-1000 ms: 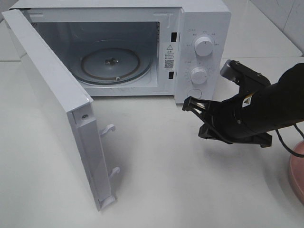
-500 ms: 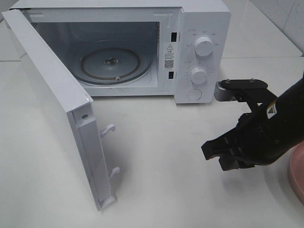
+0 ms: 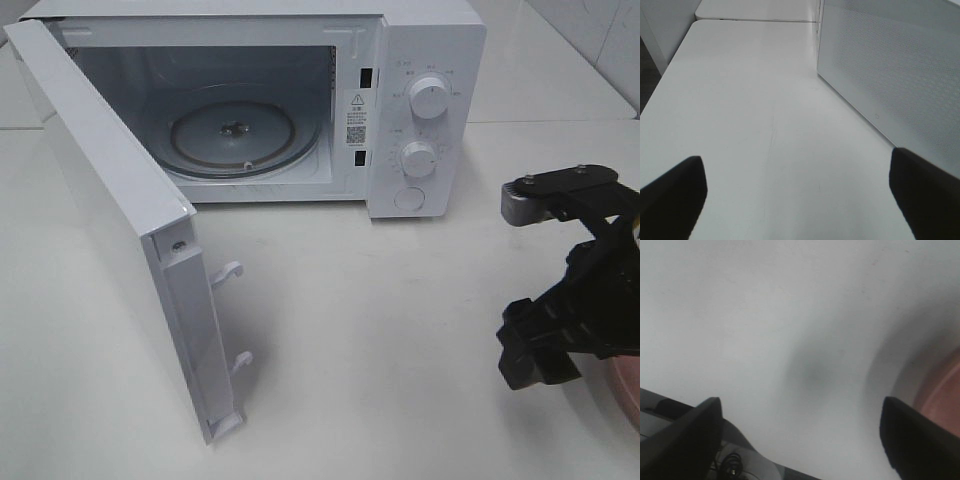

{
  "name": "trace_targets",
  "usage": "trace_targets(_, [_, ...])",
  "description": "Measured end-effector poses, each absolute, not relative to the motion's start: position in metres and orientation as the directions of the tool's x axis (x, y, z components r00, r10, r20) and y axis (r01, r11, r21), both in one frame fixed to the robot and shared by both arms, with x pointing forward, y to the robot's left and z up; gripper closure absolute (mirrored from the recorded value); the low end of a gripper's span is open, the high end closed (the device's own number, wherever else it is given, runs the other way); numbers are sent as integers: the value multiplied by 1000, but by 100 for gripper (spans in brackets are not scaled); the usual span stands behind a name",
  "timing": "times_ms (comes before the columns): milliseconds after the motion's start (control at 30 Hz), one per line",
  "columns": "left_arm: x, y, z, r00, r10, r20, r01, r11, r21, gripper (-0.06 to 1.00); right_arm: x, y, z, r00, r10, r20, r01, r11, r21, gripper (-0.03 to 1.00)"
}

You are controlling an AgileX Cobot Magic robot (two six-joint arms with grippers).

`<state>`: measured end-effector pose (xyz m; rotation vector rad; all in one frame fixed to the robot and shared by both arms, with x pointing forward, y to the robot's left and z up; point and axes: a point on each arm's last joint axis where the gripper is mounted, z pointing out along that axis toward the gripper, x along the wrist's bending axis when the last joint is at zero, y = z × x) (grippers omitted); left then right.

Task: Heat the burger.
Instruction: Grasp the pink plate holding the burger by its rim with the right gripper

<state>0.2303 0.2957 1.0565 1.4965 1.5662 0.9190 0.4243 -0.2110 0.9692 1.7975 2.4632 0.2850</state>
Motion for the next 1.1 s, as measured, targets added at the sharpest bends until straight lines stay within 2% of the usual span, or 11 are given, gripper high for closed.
trace_targets(33, [230,296,1056,-15,999,-49,445,50,894,4,426,-220,969,-292,956,18,942,285,178,10])
trace_targets(133, [230,296,1056,-15,999,-49,445,50,894,4,428,-233,969,-263,965,-16,952,262,157,6])
trace_targets(367, [230,296,1056,-15,999,-49,445,50,894,4,436,-263,969,-153,987,-54,975,159,153,7])
trace_targets(667, [230,296,1056,-15,999,-49,445,50,894,4,442,-279,968,-62,996,-62,980,72,184,8])
trace_targets(1100, [230,296,1056,-15,999,-49,445,50,894,4,463,-279,926,-17,997,-78,994,25,106,10])
